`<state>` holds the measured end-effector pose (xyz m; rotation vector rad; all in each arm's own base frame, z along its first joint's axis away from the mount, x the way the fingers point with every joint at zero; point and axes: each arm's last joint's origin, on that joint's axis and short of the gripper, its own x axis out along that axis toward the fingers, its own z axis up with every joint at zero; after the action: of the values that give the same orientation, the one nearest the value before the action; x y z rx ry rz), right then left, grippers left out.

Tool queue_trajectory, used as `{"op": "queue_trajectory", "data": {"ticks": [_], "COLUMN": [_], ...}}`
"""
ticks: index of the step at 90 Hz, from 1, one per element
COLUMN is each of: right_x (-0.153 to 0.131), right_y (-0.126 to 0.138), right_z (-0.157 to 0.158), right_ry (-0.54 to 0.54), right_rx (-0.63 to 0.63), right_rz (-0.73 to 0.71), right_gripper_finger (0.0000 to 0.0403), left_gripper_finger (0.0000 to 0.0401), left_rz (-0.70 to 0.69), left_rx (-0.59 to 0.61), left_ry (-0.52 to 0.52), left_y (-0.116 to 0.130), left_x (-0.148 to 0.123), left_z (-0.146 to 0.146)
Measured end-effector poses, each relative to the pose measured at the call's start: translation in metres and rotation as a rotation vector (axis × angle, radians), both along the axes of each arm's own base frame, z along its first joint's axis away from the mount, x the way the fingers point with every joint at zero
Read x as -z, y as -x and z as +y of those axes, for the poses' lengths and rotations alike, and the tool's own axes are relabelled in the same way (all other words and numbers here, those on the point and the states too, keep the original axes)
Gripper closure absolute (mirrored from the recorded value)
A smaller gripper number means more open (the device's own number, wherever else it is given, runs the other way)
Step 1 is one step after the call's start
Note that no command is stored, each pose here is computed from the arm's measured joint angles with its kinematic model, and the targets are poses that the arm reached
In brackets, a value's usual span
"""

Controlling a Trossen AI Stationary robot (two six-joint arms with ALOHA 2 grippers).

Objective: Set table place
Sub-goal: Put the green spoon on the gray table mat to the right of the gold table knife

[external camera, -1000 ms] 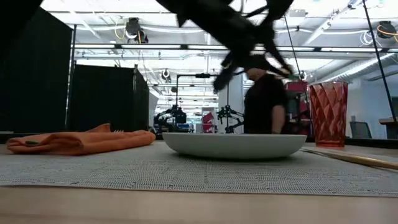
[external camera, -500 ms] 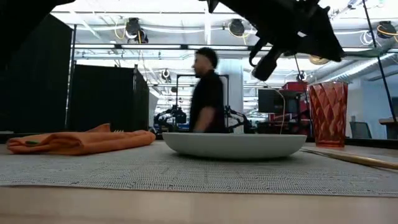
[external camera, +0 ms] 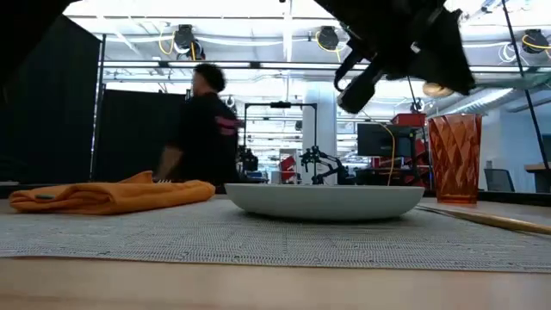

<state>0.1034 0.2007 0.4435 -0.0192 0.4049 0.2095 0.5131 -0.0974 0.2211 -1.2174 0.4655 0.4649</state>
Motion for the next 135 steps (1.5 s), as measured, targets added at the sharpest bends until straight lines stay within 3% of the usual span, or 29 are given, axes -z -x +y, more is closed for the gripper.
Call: {"op": "queue_trajectory", "data": {"ticks": [61,117,135], "right_x": [-0.004,0.001,0.01], "right_y": [-0.007,-0.011,-0.01], "right_z": [-0.002,-0.008,-0.016], "right_ry": [0.022,0.009,-0.017], "right_rx": [0.028,0.083,0.168], "right_rz": [-0.045,-0.005,0.078], "right_gripper_finger": [0.0328,0.0328,0.0328], "left_gripper_finger": [0.0401,0.0401,0.0401], "left_rz": [0.025,0.109,0.111], "left_rx": [0.078,0.088,0.121], "left_ry": [0.002,0.021,-0.005], "left_y": [-0.005,-0.002,-0.002], "left_x": [0.001,0.007,0.007], "left_z": [0.033,0.045,0.046]}}
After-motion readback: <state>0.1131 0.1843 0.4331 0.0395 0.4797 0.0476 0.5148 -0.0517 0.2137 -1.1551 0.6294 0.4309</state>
